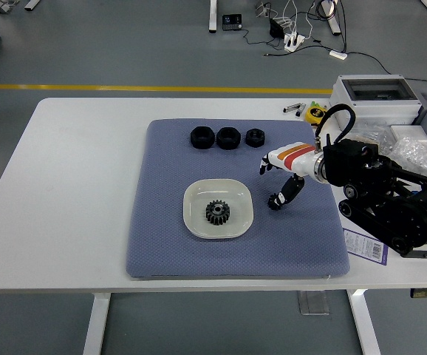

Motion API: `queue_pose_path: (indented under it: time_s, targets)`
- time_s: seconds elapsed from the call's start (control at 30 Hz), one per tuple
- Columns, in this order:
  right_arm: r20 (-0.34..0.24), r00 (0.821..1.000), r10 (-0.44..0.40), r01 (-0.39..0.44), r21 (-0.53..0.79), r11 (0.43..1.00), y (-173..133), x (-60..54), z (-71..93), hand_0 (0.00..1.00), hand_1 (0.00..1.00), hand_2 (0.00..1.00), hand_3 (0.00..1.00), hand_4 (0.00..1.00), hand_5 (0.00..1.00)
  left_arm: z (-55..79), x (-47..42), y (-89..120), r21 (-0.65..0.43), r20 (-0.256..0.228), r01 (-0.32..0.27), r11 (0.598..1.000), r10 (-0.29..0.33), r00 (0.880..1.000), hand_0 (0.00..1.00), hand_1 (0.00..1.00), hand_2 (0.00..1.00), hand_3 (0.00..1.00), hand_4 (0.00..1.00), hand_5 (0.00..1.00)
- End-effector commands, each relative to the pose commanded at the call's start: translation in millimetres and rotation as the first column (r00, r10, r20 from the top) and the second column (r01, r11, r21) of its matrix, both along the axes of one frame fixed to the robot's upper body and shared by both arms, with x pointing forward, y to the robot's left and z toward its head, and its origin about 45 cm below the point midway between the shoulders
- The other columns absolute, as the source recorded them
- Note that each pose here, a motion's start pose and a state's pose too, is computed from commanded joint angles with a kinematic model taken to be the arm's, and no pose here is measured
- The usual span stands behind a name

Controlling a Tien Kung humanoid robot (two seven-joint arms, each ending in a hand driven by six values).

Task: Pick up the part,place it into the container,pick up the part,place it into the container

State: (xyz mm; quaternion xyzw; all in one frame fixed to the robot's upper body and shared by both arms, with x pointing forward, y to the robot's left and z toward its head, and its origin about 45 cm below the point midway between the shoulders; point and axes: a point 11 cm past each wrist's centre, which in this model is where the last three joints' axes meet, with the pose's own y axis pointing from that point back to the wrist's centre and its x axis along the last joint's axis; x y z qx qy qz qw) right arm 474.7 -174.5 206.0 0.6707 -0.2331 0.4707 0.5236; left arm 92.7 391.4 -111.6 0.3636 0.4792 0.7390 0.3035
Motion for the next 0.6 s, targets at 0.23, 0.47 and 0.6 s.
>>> queue_pose_path:
  time_s: [0.23,0.47,0.6]
  targets:
    - [-0.021,0.998,-0.053,0.053,-0.031,0.998,-25,1.0,-19.0,0.649,0.66,0.713,0.675,0.907,0.25,-0.4,0.3,-2,-0.002,0.002,-0.004,1.0,0.004,1.0,0.721,0.614,0.623,0.553,0.593,0.551]
    - [-0.029,0.999,-0.038,0.037,-0.029,0.999,-23,-1.4,-15.3,0.651,0.657,0.714,0.668,0.893,0.239,-0.7,-1.2,-2,-0.002,-0.001,-0.006,1.0,0.006,1.0,0.721,0.617,0.622,0.553,0.592,0.551]
    - [-0.025,1.0,-0.017,0.016,-0.024,1.0,-15,-2.1,-7.1,0.649,0.655,0.715,0.667,0.895,0.244,-0.8,-2.6,-1,-0.002,-0.006,-0.001,1.0,0.001,1.0,0.721,0.616,0.622,0.552,0.592,0.552]
